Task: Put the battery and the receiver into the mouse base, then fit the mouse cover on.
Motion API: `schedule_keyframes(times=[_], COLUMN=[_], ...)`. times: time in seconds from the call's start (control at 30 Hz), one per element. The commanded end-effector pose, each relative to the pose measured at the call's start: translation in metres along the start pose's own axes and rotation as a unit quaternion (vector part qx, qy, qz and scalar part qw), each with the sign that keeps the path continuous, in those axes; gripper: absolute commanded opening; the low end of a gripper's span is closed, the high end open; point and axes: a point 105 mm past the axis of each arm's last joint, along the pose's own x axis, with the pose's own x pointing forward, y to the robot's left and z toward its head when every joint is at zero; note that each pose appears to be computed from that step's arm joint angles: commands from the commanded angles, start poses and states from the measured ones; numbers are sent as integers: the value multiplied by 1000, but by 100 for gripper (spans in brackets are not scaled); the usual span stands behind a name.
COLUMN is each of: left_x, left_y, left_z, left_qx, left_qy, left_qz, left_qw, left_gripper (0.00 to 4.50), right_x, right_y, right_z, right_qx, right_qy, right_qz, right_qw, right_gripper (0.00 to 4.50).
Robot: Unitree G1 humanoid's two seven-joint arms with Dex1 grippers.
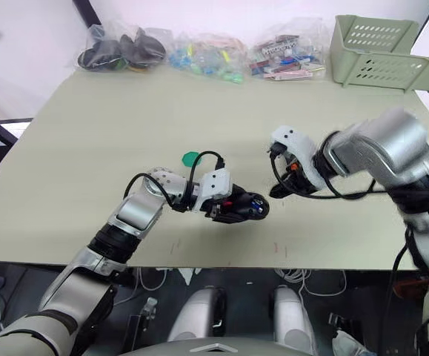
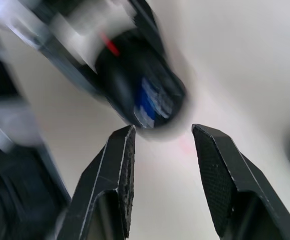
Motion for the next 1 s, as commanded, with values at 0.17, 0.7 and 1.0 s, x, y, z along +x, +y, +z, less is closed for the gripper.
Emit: schedule_keyframes(times=[0.17, 0.7, 1.0], left_x=[-7, -17, -15], left_y=[3, 7, 8], left_z=[-9, -11, -10], left_qx=[-4, 1, 0], left_qy=[20, 36, 37], left_qz=[0, -7, -8], left_qw=[1000, 999, 999], left_gripper=[291, 291, 291], right_x=[6, 53, 51], right_y=[4, 10, 4], right_z=[0, 1, -10], right_qx=[-59, -36, -28], right_qy=[-169, -240, -233], right_qz=[-49, -63, -77], right_qw=[983, 968, 969], right_gripper=[187, 8, 8])
